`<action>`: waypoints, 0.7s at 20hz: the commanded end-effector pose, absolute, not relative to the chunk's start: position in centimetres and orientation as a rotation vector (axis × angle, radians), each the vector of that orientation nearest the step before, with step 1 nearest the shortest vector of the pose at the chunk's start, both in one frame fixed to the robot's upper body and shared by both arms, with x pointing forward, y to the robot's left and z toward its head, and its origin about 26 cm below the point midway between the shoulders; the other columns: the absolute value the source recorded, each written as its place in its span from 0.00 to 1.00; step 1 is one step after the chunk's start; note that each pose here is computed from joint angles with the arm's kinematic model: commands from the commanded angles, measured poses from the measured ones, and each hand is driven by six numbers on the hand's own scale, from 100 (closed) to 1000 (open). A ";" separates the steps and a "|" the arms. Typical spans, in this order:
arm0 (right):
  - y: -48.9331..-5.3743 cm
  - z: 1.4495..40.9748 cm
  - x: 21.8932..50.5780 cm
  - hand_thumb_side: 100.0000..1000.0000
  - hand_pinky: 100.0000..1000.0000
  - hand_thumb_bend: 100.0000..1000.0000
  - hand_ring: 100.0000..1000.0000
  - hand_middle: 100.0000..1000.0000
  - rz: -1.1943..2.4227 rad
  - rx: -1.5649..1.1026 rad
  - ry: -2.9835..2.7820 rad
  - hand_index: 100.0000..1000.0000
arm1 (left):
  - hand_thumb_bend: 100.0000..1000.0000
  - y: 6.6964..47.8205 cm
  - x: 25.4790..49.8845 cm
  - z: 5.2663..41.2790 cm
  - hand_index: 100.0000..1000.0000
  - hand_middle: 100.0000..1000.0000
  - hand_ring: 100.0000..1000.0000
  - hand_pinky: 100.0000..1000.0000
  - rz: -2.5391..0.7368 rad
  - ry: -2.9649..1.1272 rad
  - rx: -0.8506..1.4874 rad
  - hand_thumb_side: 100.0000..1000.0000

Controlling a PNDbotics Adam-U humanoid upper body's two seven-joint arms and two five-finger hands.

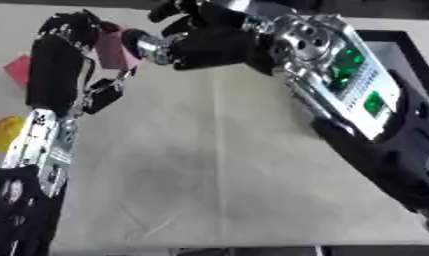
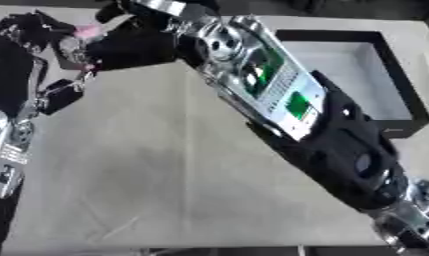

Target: Pick up the objects with one hand, pass them to the other hand, and then place them into the box on the other side of the table.

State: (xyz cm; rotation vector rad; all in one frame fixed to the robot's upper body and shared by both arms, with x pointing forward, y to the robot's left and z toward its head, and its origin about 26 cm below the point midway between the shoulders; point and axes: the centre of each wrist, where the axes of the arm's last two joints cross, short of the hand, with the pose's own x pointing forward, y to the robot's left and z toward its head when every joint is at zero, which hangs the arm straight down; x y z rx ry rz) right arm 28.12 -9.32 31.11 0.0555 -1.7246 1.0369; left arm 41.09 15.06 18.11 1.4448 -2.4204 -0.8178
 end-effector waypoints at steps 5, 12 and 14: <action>-8.4 30.7 28.9 0.40 0.88 0.19 0.92 0.91 1.006 0.009 -1.714 1.00 | 0.09 14.1 40.7 19.1 0.55 0.42 0.46 0.63 -0.733 -2.503 1.488 0.00; -8.0 29.8 30.5 0.39 0.88 0.20 0.93 0.91 0.950 -0.064 -1.719 1.00 | 0.08 13.6 40.3 19.2 0.54 0.42 0.46 0.62 -0.671 -2.562 1.477 0.00; -7.9 29.6 30.8 0.39 0.88 0.20 0.93 0.91 0.939 -0.075 -1.715 1.00 | 0.07 13.4 40.2 19.1 0.54 0.41 0.45 0.62 -0.662 -2.577 1.471 0.00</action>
